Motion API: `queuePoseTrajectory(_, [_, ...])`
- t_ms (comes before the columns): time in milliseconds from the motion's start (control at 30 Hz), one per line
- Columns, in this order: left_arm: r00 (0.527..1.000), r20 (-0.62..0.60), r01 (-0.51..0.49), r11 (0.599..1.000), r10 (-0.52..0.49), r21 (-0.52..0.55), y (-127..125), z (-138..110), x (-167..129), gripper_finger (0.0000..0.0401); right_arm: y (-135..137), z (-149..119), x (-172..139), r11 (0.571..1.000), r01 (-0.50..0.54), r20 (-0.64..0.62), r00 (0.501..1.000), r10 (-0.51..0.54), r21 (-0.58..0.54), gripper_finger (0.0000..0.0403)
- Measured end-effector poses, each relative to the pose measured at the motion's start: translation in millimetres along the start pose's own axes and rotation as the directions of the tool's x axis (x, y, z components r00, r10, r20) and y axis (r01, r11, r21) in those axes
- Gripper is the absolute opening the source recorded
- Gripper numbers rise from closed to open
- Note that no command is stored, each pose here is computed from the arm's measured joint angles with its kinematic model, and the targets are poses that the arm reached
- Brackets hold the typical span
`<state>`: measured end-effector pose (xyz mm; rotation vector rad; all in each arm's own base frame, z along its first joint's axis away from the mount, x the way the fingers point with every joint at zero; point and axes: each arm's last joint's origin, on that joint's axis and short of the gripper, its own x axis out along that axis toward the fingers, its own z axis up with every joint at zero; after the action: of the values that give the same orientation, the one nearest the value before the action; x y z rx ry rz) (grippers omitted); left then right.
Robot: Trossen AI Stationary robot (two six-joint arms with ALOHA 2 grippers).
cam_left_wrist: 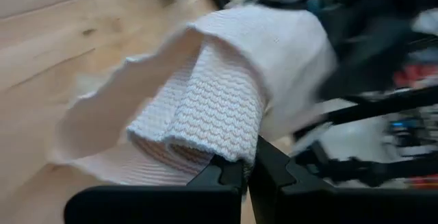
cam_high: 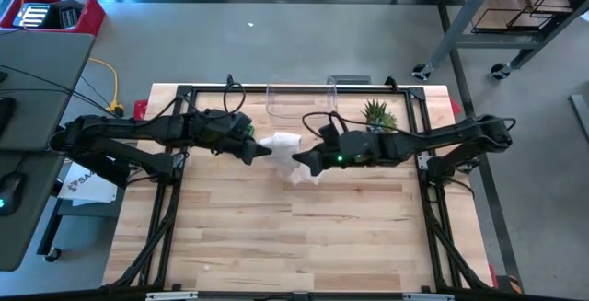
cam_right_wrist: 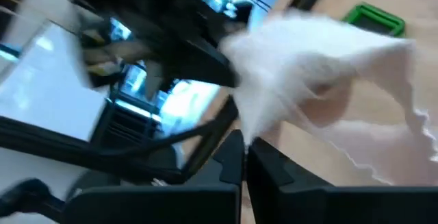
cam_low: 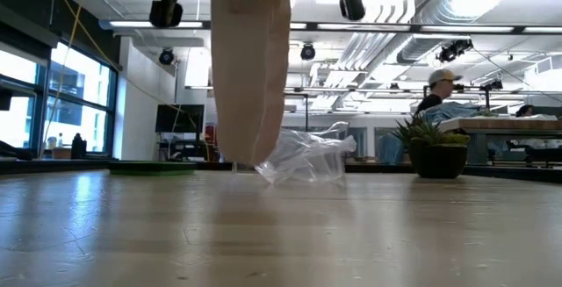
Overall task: Roll bandage
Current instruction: Roll the bandage
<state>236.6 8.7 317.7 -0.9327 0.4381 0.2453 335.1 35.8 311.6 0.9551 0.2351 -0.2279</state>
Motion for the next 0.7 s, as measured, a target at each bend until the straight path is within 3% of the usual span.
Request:
queuePoseTrajectory(200, [0.982, -0.073, -0.17, 0.984, 0.174, 0.055, 15, -9, -2, 0.0003, 12, 17, -23, 0.999, -0.035, 0.112, 0.993, 0.032, 0.02, 0.0001])
queuePoseTrajectory(467, [0.981, -0.181, -0.011, 0.946, 0.074, 0.324, 5, -21, -11, 0.0001, 6, 40, -70, 0.988, 0.125, 0.244, 0.959, -0.143, 0.088, 0.0])
queuePoseTrajectory(567, [0.978, -0.207, 0.057, 0.901, 0.037, 0.431, -1, -28, -23, 0.0001, 6, 32, -92, 0.977, 0.176, 0.2, 0.96, -0.198, 0.124, 0.0])
queuePoseTrajectory(700, [0.961, -0.275, 0.15, 0.778, 0.031, 0.611, -5, -42, -38, 0.0001, 5, 12, -115, 0.953, 0.252, 0.117, 0.955, -0.273, 0.169, 0.0])
